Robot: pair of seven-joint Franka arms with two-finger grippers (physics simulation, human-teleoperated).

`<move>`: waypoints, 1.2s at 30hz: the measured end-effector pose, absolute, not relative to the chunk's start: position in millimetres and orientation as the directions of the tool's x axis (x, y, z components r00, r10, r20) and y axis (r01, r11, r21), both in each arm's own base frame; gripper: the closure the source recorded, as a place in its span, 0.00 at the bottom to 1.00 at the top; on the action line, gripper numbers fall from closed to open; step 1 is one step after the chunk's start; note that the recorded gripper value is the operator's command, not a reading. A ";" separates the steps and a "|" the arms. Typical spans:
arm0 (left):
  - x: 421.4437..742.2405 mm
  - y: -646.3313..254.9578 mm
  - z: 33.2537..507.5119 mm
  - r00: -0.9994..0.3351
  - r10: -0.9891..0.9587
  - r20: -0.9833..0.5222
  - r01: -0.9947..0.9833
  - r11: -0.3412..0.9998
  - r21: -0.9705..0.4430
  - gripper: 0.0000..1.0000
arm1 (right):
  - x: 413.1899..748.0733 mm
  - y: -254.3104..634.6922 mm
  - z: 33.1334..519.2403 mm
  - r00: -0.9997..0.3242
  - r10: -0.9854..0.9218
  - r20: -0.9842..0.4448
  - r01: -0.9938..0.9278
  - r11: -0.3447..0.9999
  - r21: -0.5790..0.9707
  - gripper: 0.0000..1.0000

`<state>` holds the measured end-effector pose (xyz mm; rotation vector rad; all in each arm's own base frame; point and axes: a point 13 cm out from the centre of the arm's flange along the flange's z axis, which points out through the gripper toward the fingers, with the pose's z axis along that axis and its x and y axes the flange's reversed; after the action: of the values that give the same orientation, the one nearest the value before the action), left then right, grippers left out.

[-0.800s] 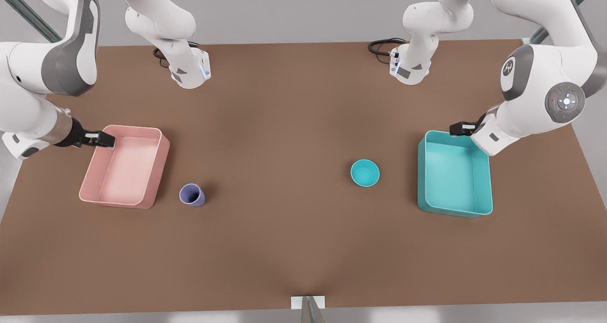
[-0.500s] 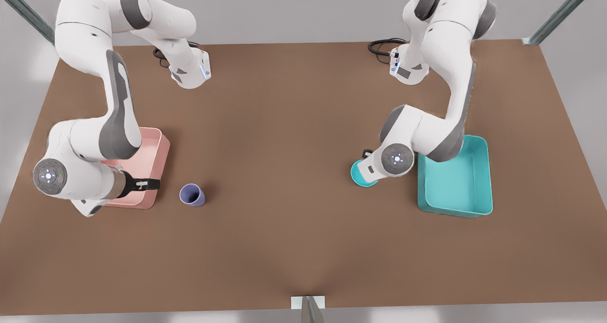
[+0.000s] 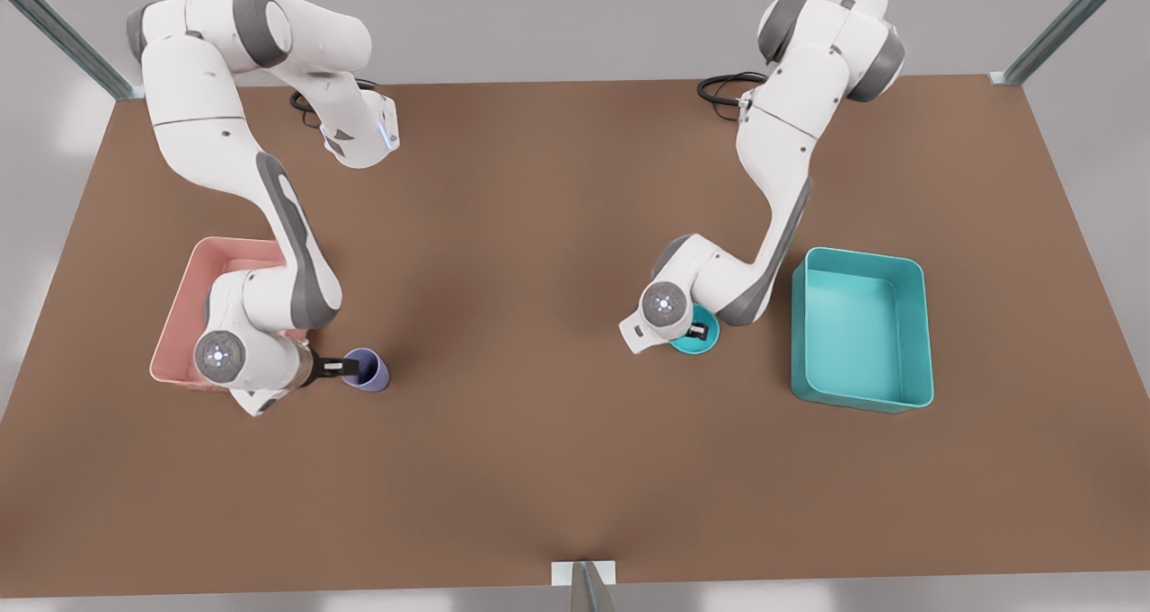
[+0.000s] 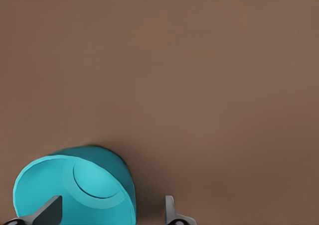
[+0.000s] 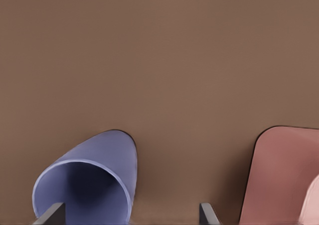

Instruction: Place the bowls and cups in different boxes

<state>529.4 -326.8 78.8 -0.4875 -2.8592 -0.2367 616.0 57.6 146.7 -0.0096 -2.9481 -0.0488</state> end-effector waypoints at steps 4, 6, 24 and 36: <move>536.3 -332.7 62.3 -0.933 0.288 0.217 0.316 0.942 0.110 0.24 | 606.3 57.9 122.7 -0.985 0.016 0.172 0.022 0.999 0.036 0.00; 540.3 -333.9 61.1 -0.940 0.277 0.201 0.302 0.947 0.108 0.59 | 609.9 58.2 115.0 -0.988 0.023 0.156 0.030 0.999 0.040 0.00; 627.9 -75.4 269.6 -0.975 -0.202 0.090 -0.169 0.943 0.288 0.79 | 644.6 48.3 152.2 -0.999 0.038 0.036 0.040 0.997 0.060 0.79; 555.1 34.3 84.9 -0.918 -0.317 0.237 -0.235 0.919 0.318 0.78 | 580.4 -210.7 250.4 -0.984 0.162 0.075 0.164 0.986 0.030 0.79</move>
<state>555.1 34.3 84.9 0.4110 -2.7935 -0.4120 580.4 -210.7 250.4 -0.2514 -3.0585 -0.0552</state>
